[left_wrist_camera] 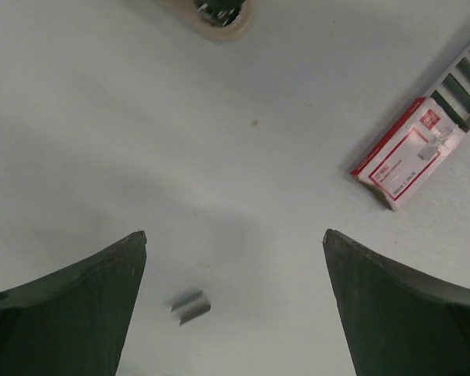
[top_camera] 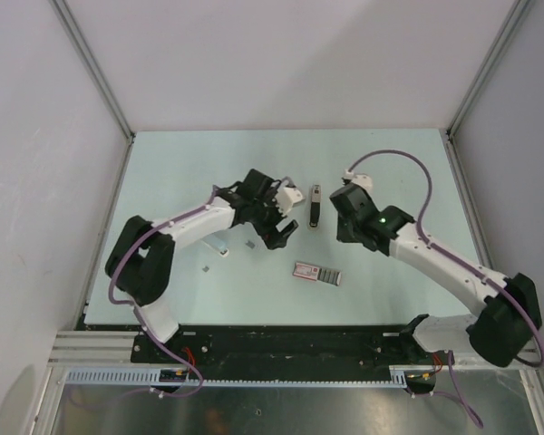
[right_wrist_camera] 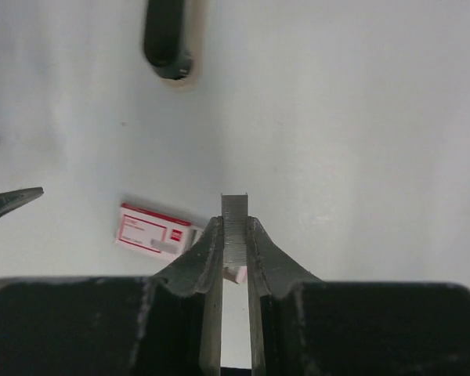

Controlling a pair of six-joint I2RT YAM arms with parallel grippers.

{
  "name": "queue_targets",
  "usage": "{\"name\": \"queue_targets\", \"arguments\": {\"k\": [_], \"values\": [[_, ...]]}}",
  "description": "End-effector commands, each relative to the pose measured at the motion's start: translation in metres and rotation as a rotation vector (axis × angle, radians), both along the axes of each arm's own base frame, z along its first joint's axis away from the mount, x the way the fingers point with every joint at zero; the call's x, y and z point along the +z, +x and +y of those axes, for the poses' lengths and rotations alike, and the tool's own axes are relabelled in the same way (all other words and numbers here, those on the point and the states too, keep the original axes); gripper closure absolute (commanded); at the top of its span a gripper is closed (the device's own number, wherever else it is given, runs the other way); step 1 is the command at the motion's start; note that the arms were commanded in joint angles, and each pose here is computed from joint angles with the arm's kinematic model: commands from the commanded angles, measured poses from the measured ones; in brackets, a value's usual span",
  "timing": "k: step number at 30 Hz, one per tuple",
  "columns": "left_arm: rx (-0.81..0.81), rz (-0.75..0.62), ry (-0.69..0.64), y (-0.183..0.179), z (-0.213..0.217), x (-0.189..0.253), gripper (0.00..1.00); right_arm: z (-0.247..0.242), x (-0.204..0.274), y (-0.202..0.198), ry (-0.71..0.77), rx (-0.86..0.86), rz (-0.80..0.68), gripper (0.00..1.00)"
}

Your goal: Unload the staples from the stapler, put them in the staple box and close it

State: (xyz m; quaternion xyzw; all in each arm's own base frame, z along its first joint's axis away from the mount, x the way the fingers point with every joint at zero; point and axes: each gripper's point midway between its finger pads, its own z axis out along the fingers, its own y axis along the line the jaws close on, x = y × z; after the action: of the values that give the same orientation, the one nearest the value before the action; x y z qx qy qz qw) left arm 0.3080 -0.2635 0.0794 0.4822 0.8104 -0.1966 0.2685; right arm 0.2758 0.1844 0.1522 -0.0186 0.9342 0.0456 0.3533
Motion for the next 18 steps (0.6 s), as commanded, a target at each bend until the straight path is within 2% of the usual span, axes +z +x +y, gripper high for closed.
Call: {"name": "queue_targets", "arguments": {"k": [1, 12, 18], "values": [[-0.056, -0.098, 0.012, 0.013, -0.035, 0.005, 0.01, -0.038, -0.005, -0.016, 0.016, -0.151, 0.025, 1.0], [-0.142, -0.117, 0.096, -0.004, -0.083, -0.036, 0.05, -0.054, -0.026, -0.029, 0.062, -0.202, 0.078, 1.0], [-0.143, -0.128, 0.102, -0.008, -0.1, -0.041, 0.05, -0.056, -0.024, -0.029, 0.084, -0.196, 0.063, 1.0]]}}
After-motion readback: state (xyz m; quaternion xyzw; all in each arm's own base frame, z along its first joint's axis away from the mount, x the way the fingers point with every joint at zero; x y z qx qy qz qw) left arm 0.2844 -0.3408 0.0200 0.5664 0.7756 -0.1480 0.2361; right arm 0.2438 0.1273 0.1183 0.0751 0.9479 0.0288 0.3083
